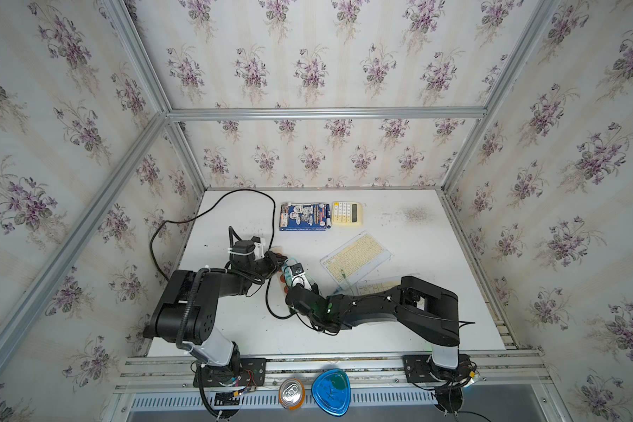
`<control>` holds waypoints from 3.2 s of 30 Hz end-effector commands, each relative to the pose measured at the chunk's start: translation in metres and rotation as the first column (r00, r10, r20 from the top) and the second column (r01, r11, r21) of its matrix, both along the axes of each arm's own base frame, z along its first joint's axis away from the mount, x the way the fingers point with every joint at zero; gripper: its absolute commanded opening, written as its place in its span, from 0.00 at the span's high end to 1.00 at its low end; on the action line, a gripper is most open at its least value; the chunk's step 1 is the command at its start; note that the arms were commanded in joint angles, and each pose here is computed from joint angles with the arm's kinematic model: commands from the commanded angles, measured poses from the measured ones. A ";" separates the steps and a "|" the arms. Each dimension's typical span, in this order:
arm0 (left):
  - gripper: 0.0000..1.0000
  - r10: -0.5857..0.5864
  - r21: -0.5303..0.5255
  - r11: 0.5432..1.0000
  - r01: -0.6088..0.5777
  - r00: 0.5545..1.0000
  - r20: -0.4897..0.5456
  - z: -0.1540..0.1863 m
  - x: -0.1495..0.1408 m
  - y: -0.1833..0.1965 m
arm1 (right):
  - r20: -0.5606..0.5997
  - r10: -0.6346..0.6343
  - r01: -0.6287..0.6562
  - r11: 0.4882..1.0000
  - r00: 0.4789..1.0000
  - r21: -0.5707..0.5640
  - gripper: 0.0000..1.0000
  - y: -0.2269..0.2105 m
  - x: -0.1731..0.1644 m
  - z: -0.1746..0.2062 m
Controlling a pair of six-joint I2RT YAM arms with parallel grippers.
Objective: Unplug the wireless keyboard
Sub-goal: Remove the plug from the socket.
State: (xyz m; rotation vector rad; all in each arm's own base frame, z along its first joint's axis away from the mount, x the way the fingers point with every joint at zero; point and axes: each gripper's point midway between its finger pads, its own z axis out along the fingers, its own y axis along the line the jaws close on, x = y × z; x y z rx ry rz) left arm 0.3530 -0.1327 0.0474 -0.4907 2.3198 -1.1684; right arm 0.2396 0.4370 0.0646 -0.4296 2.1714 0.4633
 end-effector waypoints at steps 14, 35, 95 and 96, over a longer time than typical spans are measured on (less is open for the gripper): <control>0.94 0.030 -0.075 0.996 -0.038 0.994 -0.102 -0.027 -0.009 0.001 | -0.049 0.045 -0.041 0.995 0.998 0.088 0.83 0.011 -0.010 0.002; 1.00 0.066 -0.139 0.986 -0.094 0.978 -0.197 -0.062 -0.016 0.007 | -0.115 0.098 -0.067 0.968 0.989 0.243 0.94 0.018 -0.012 0.006; 0.96 0.071 -0.135 0.986 -0.102 0.974 -0.217 -0.072 -0.015 0.007 | 0.087 0.032 -0.029 0.999 0.996 -0.031 1.00 0.026 -0.018 0.038; 0.96 0.071 -0.134 0.986 -0.102 0.973 -0.217 -0.073 -0.015 0.007 | 0.084 0.043 -0.043 0.999 0.996 -0.004 1.00 0.027 -0.020 0.038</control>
